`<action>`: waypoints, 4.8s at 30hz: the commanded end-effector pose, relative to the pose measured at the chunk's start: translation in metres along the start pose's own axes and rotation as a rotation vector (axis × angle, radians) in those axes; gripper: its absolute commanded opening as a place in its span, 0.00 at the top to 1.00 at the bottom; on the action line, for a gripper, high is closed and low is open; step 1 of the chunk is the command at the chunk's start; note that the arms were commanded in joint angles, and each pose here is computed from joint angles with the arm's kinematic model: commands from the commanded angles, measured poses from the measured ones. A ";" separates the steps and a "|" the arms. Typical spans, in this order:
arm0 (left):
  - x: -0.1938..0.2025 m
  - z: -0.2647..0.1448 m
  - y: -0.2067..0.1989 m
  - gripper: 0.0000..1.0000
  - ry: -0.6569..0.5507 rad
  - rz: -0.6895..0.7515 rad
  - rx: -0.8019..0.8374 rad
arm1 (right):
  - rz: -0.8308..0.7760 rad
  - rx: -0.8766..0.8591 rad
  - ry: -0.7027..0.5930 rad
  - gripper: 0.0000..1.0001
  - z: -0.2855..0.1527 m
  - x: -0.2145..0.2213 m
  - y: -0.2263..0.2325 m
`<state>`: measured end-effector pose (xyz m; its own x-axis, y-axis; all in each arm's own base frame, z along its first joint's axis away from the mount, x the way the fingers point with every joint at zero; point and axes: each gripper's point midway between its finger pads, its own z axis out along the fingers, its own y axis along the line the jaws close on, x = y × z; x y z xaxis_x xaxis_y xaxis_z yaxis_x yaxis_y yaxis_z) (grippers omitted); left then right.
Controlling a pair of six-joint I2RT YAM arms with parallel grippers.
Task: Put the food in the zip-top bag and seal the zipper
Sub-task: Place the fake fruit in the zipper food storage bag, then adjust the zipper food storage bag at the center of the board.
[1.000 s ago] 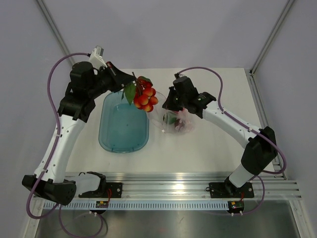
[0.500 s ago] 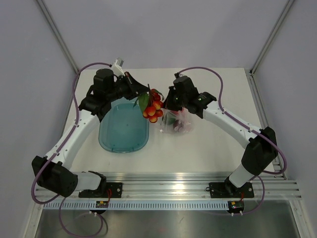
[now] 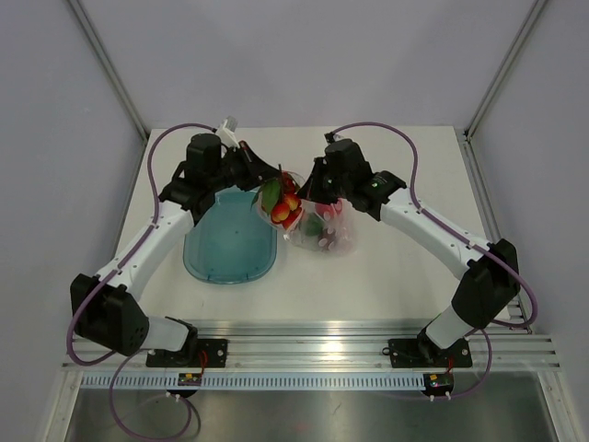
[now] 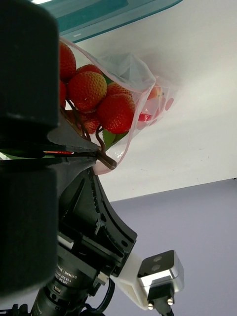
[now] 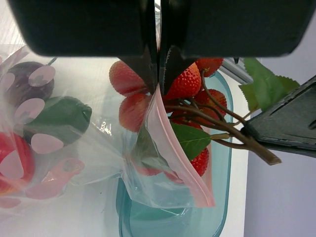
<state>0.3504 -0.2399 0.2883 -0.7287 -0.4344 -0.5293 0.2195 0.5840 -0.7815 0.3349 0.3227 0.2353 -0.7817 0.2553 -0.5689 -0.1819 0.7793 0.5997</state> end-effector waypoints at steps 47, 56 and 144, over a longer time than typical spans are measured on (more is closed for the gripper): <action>0.076 -0.034 0.068 0.24 0.208 0.372 -0.319 | -0.065 0.081 -0.066 1.00 -0.051 0.002 -0.021; 0.086 -0.020 0.065 0.22 0.257 0.356 -0.288 | -0.078 0.113 -0.084 1.00 -0.061 -0.002 -0.026; 0.022 -0.030 -0.020 0.40 0.148 0.282 -0.165 | -0.719 0.059 -0.357 1.00 -0.135 0.001 -0.038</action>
<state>0.3151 -0.2584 0.2758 -0.8142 -0.2050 -0.5433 0.2296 0.7457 -0.6255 0.2652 0.2220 0.2654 -0.2704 -0.1524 -0.9506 -0.4876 0.8731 -0.0012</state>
